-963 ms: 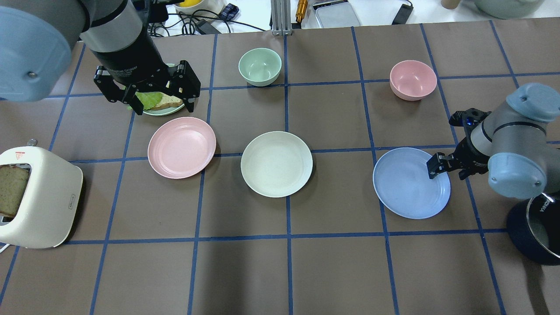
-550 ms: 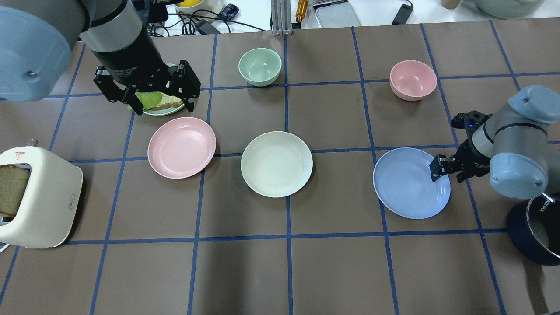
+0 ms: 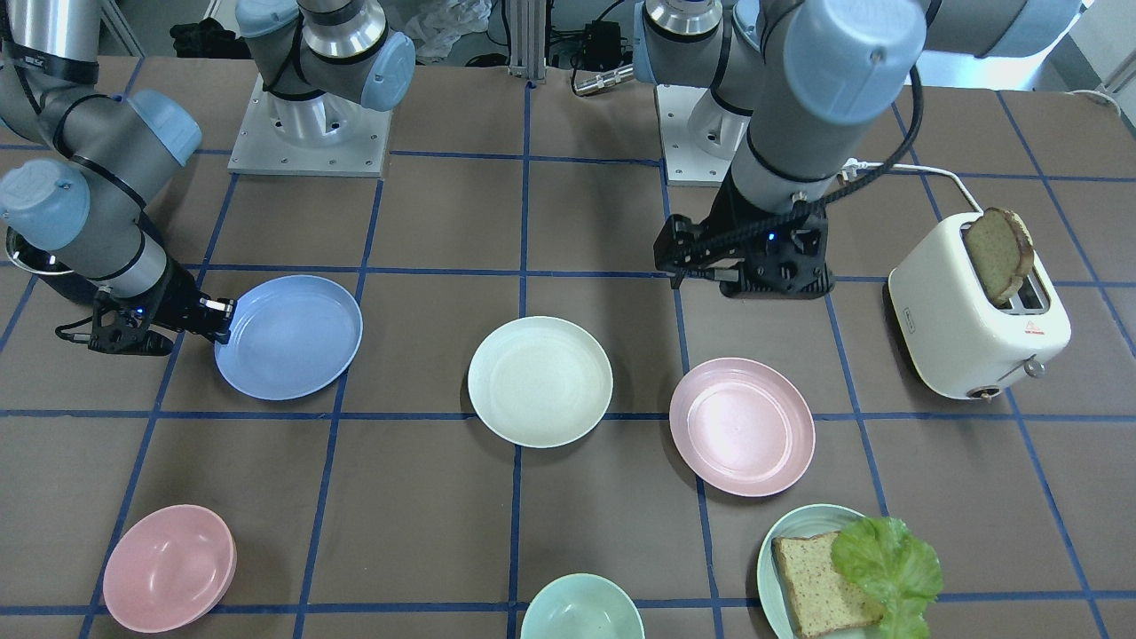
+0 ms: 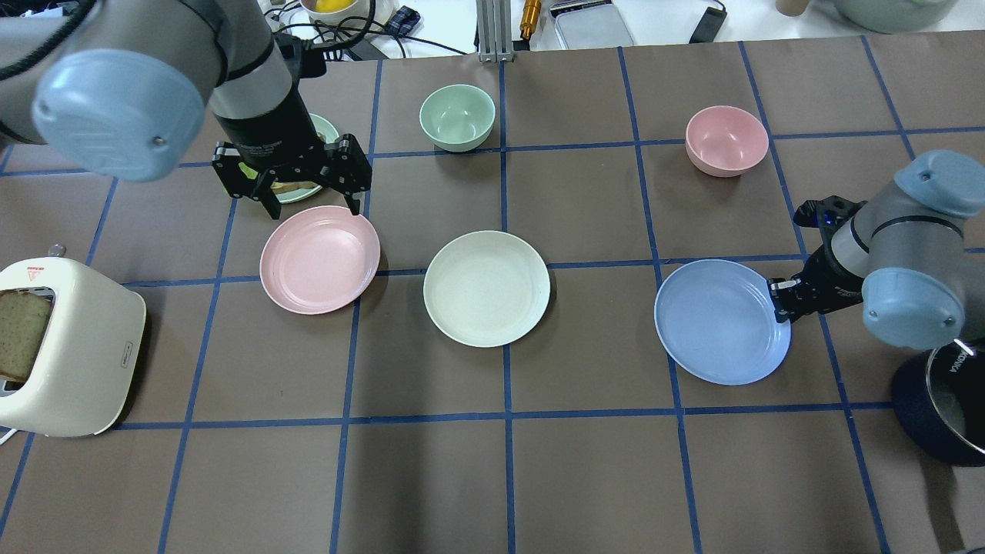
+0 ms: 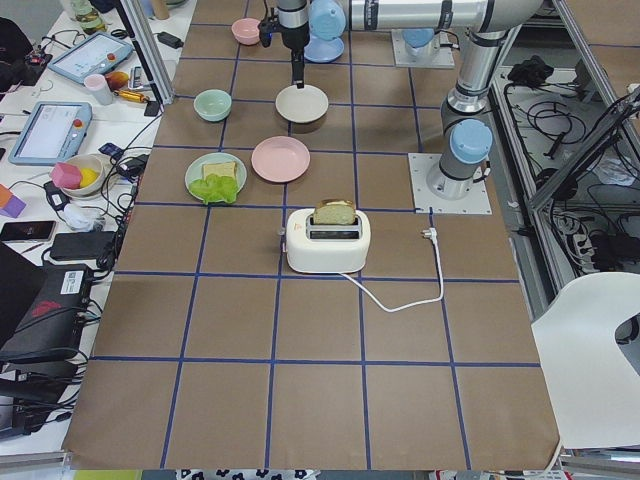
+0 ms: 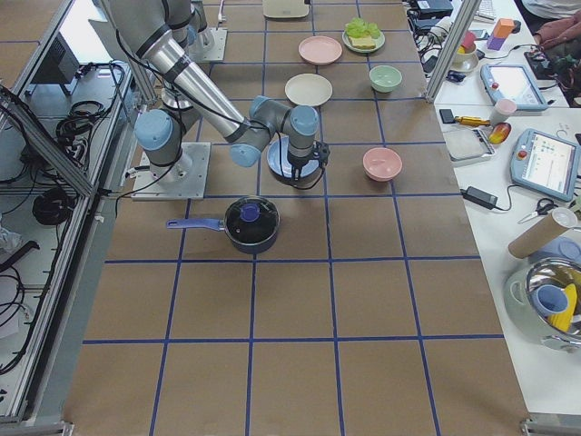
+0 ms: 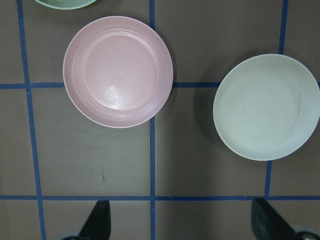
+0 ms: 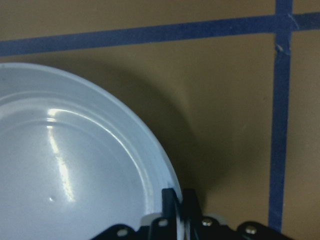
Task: Stack three plates with pink and blue
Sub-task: 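Grasp the pink plate rim with the left gripper while the right holds the blue plate, then lift the pink plate with the left gripper and set it onto the cream plate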
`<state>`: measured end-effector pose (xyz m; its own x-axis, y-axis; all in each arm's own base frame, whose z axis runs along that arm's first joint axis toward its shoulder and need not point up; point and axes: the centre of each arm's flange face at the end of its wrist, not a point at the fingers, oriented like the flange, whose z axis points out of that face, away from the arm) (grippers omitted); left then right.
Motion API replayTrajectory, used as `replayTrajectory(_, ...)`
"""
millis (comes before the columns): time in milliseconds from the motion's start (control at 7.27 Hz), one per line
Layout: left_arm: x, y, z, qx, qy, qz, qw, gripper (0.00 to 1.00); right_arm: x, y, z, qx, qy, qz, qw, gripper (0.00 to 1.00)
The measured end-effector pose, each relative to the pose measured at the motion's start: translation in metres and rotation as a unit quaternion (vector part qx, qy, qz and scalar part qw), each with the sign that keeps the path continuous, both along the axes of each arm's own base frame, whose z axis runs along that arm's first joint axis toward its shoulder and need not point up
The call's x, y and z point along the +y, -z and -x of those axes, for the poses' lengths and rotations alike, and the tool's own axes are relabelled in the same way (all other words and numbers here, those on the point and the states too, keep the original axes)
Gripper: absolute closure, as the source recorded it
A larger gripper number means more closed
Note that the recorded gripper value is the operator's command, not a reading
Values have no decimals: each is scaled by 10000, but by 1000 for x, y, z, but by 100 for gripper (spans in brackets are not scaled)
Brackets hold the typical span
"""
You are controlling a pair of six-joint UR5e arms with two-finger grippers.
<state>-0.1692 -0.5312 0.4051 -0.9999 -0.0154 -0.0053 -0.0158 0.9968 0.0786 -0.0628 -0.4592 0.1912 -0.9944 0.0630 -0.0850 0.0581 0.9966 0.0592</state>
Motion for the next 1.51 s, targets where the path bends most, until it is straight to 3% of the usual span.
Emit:
replayTrajectory(413,-52,112,3,-13,-18,70,10000,0,-8,-14,4,14,28,32,10000,100)
replayTrajectory(550,-62,142,4,-29,-43,-23,10000,17,-16,-26,7,-9,27,5,10000,100)
replayTrajectory(688,-69,165,4,-40,-64,-107,9999,42,-27,-41,10,-44,23,-30,10000,100)
replayTrajectory(963,-71,194,9,-57,-50,-260,9996,66,-47,-72,15,-69,0,-57,10000,100)
replayTrajectory(1101,-71,202,11,-67,-50,-325,9994,70,-54,-84,14,-77,-24,-62,9999,100)
replayTrajectory(1376,-70,215,12,-82,-40,-438,9990,100,-63,-97,6,-82,-101,-63,9999,100)
replayTrajectory(1514,-70,219,12,-91,-28,-468,9989,100,-64,-98,4,-93,-107,-93,9999,100)
